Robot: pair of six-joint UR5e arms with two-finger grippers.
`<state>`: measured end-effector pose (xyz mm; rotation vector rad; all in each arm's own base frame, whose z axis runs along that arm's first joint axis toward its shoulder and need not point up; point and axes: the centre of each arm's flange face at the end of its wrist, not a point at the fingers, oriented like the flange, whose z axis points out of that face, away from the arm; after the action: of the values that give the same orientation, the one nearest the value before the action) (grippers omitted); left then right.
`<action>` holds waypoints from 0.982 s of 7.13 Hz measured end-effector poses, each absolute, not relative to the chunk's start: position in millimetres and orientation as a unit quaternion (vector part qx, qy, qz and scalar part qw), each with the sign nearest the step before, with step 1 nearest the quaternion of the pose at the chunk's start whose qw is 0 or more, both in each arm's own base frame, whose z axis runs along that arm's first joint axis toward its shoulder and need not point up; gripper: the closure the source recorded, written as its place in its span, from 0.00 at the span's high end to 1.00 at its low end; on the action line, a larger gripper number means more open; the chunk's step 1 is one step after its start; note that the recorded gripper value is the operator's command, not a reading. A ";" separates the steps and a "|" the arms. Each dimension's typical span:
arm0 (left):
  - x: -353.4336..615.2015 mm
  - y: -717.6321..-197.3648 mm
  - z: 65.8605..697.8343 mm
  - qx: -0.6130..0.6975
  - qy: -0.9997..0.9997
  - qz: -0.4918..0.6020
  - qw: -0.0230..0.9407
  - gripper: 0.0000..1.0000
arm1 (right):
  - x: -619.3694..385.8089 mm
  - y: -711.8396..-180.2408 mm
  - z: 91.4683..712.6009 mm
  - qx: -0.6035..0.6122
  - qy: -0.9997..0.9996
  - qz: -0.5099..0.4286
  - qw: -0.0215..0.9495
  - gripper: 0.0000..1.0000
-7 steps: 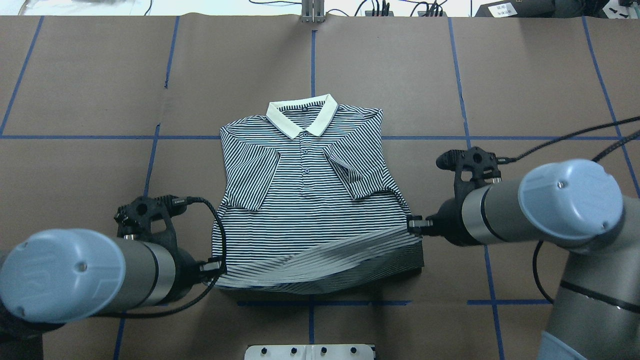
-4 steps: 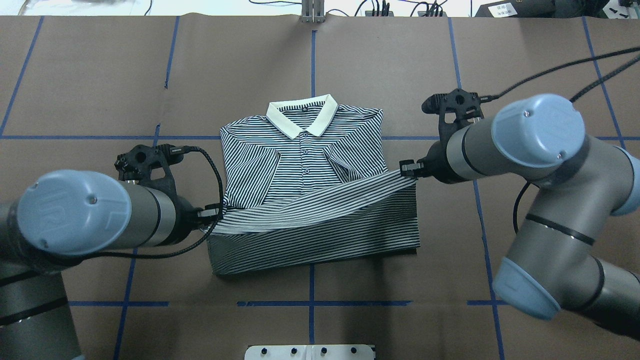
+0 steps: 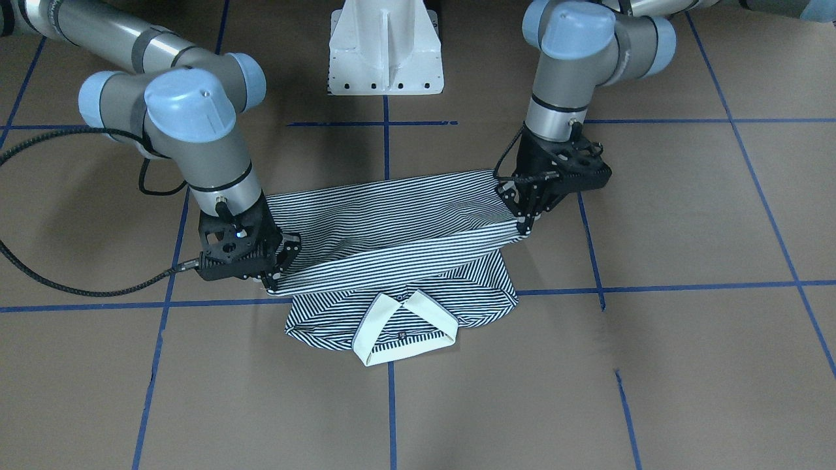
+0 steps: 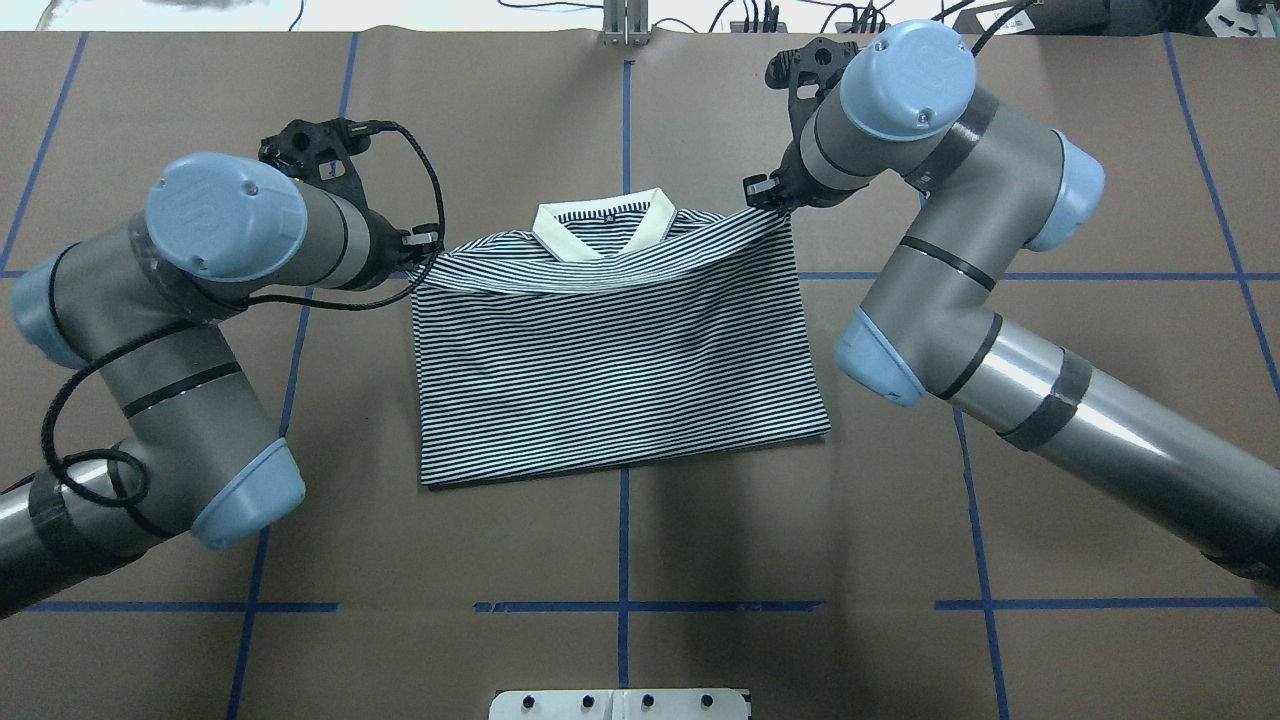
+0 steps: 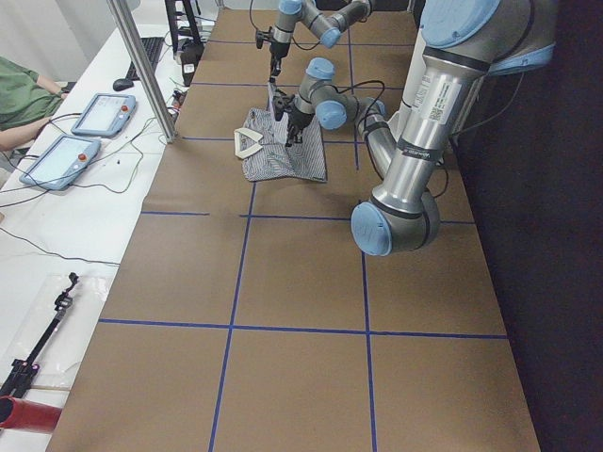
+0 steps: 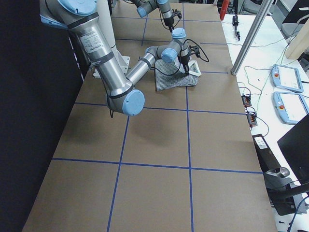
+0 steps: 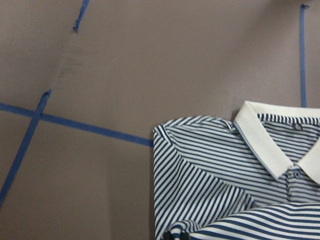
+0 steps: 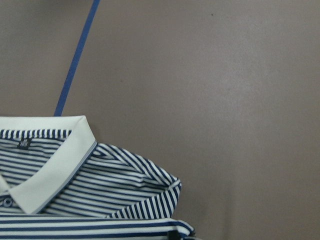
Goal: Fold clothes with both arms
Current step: 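Lift the hem with both grippers and fold it toward the collar, then release the hem near the collar and raise both grippers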
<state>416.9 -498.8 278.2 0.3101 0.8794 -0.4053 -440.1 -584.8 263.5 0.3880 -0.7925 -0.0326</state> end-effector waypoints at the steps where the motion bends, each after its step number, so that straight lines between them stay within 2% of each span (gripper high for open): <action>1: 425.9 -519.3 302.5 0.152 0.418 -0.200 0.873 0.00 | -448.7 -604.0 279.1 0.190 -0.383 -0.012 0.904 0.00; 4: 448.8 -545.2 356.3 0.149 0.408 -0.204 0.877 0.00 | -456.3 -623.4 306.6 0.183 -0.375 -0.006 0.909 0.00; 7: 455.2 -550.0 346.8 0.151 0.415 -0.203 0.874 0.00 | -459.6 -623.6 301.5 0.183 -0.379 -0.006 0.907 0.00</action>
<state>455.2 -550.0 346.8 0.3156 0.8657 -0.4242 -459.6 -623.6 301.5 0.3788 -0.7817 -0.0130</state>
